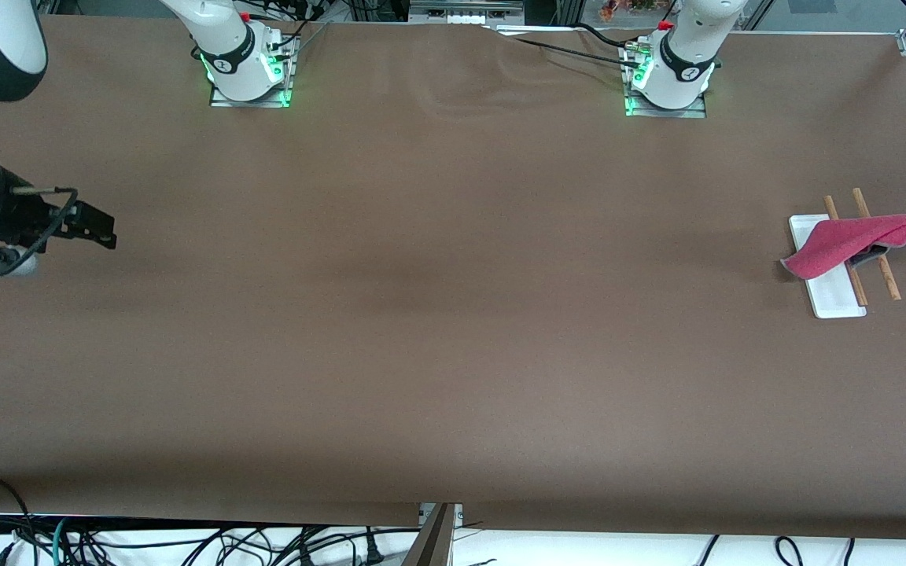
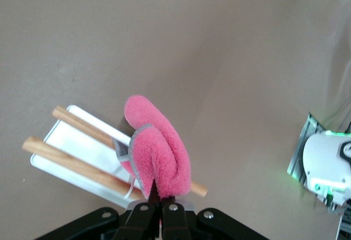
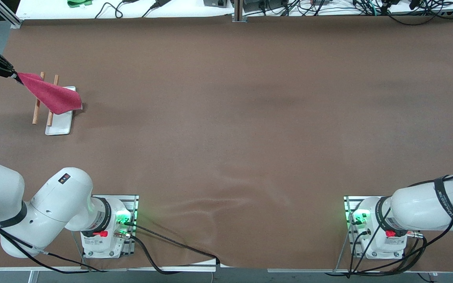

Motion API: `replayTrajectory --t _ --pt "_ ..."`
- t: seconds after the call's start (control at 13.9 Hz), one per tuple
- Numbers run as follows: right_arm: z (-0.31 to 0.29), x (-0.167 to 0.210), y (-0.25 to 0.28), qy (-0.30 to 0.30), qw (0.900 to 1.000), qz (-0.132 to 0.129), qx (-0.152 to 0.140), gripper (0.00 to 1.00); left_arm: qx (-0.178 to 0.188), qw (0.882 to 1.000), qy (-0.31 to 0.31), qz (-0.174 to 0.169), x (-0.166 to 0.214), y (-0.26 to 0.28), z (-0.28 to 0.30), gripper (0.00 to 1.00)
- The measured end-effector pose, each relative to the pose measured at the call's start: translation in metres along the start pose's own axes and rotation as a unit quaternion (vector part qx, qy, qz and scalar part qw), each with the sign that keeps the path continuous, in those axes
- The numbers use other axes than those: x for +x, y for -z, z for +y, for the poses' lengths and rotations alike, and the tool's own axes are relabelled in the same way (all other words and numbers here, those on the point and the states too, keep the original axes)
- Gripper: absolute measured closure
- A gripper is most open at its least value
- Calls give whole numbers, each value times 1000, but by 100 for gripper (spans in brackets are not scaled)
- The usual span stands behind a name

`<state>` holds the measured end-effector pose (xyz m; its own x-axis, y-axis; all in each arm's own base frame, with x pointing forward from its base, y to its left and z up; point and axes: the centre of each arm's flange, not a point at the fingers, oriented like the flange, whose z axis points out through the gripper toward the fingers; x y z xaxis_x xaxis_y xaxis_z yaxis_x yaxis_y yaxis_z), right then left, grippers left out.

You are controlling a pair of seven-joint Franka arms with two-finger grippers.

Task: Pass towel and hang on rack
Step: 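Drape the towel over the wooden dowels with the left gripper, then open the left gripper and release the towel on the rack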

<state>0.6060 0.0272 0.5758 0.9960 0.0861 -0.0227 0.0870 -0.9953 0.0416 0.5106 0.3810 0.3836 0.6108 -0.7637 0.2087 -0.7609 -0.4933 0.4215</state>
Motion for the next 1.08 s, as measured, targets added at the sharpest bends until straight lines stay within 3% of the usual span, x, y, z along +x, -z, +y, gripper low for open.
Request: replayTrajectory --t 0.5,0.79,1.08 --pt "57 -34 36 -48 998 28 -8 0 0 999 -45 9 -86 -11 -23 98" --pt "56 -38 33 -40 999 19 -8 0 23 998 -53 6 -115 -21 -37 97" --pt "53 -40 31 -25 1000 10 -7 0 26 999 -47 10 -132 -34 -51 63"
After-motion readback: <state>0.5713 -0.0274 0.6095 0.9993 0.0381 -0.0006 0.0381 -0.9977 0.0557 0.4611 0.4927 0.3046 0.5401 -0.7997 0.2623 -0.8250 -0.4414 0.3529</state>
